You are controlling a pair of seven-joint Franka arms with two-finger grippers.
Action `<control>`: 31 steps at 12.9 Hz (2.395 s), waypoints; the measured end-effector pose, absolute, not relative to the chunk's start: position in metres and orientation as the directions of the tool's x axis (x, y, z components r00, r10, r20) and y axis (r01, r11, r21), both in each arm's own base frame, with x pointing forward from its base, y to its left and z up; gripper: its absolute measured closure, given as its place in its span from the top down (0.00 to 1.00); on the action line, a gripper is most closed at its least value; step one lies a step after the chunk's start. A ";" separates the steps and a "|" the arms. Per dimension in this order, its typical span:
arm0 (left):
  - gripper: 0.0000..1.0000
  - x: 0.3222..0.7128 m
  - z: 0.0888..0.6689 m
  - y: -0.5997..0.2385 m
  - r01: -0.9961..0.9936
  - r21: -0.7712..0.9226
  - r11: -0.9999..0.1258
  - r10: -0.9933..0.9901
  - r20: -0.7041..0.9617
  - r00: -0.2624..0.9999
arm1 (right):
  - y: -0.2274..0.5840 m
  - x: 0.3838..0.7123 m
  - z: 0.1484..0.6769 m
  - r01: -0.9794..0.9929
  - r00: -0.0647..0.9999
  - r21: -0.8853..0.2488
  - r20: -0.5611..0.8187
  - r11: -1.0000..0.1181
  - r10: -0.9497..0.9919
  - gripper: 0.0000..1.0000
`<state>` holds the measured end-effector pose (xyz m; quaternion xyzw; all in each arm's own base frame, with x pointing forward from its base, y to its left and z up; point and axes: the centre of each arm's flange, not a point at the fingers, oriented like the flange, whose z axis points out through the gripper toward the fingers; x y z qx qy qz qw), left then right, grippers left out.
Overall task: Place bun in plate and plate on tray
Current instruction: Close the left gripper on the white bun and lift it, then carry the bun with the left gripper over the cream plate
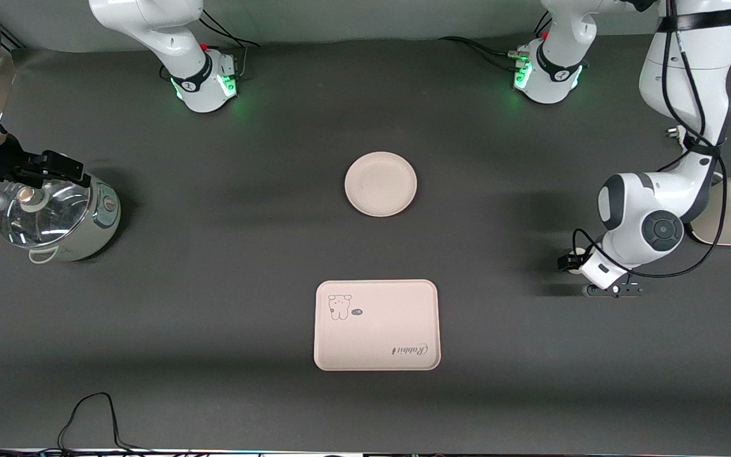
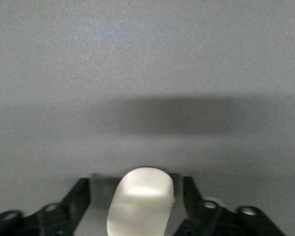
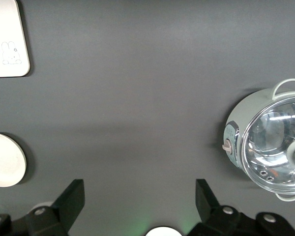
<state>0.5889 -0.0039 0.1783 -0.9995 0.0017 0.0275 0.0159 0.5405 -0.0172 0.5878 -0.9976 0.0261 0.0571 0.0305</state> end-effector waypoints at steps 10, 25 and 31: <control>0.15 0.608 0.271 0.004 0.047 0.008 -0.999 0.046 -0.106 0.993 | -0.009 0.540 0.585 -0.040 0.992 -0.058 -0.121 -0.998 -0.033 1.00; 0.20 0.607 0.532 -0.070 0.133 0.021 -0.991 0.126 -0.215 0.969 | -0.001 0.541 0.583 -0.026 0.992 -0.058 -0.122 -0.998 -0.019 1.00; 0.19 0.543 0.454 -0.347 0.262 -0.060 -0.963 0.268 -0.190 0.944 | -0.001 0.543 0.585 -0.025 0.994 -0.058 -0.103 -0.998 -0.019 1.00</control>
